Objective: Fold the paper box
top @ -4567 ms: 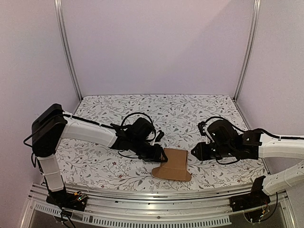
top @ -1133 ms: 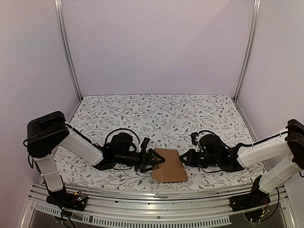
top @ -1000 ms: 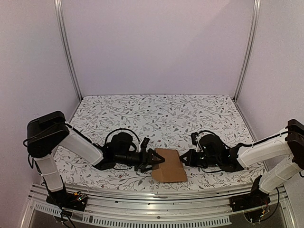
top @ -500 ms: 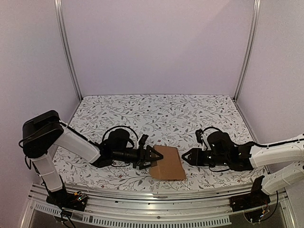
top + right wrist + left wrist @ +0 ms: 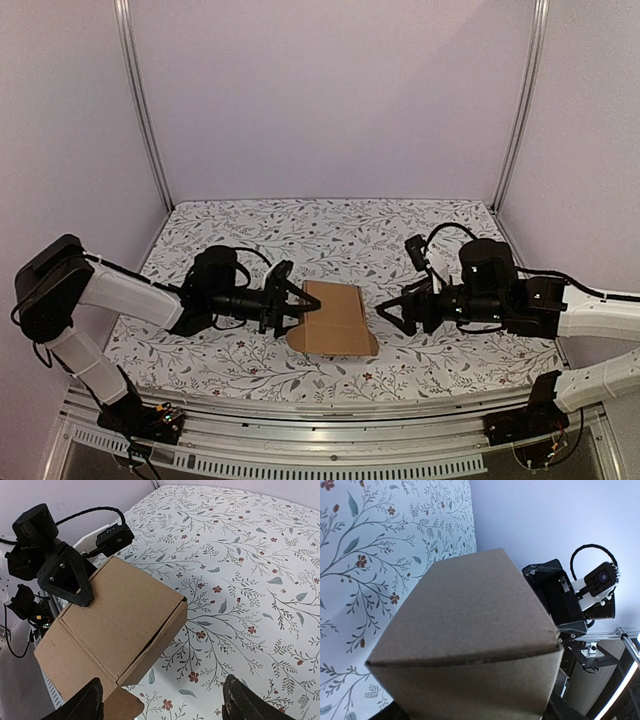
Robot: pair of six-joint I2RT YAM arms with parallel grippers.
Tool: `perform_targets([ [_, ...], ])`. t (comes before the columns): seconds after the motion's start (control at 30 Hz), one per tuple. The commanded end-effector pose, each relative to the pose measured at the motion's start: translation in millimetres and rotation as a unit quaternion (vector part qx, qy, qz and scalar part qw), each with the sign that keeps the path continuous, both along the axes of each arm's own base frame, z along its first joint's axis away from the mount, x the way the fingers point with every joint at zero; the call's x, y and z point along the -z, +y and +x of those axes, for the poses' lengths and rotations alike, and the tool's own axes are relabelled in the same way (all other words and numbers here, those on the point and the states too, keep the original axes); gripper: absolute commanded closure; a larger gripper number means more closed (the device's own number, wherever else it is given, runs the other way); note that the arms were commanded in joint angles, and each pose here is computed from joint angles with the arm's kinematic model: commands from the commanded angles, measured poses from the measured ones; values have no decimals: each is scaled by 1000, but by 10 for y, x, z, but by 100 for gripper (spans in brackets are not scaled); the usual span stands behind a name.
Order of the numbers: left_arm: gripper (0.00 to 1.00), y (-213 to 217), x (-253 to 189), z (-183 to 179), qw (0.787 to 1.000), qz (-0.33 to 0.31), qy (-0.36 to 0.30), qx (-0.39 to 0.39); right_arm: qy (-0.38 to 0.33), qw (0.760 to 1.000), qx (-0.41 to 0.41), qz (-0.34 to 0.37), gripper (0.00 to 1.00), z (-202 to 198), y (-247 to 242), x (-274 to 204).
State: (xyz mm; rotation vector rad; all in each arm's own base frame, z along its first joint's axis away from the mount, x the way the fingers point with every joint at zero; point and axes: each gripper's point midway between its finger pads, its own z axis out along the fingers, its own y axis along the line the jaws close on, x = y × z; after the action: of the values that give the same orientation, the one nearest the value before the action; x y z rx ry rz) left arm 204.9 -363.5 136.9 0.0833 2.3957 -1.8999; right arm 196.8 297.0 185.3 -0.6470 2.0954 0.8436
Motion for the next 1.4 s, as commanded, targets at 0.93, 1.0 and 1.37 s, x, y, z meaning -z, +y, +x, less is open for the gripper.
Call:
perform_targets([
  [0.93,100,643,-899,140,976,-173,102,85,-598,735,-233,-219,1,-289,751,-1036],
  [1.0,100,643,-952,134,976,-175,94,89,-613,717,-242,-226,1,-328,804,-1042],
  [1.37,100,714,-1504,-72,971,-200,20,126,-665,653,-264,-250,1,-488,891,-1032],
])
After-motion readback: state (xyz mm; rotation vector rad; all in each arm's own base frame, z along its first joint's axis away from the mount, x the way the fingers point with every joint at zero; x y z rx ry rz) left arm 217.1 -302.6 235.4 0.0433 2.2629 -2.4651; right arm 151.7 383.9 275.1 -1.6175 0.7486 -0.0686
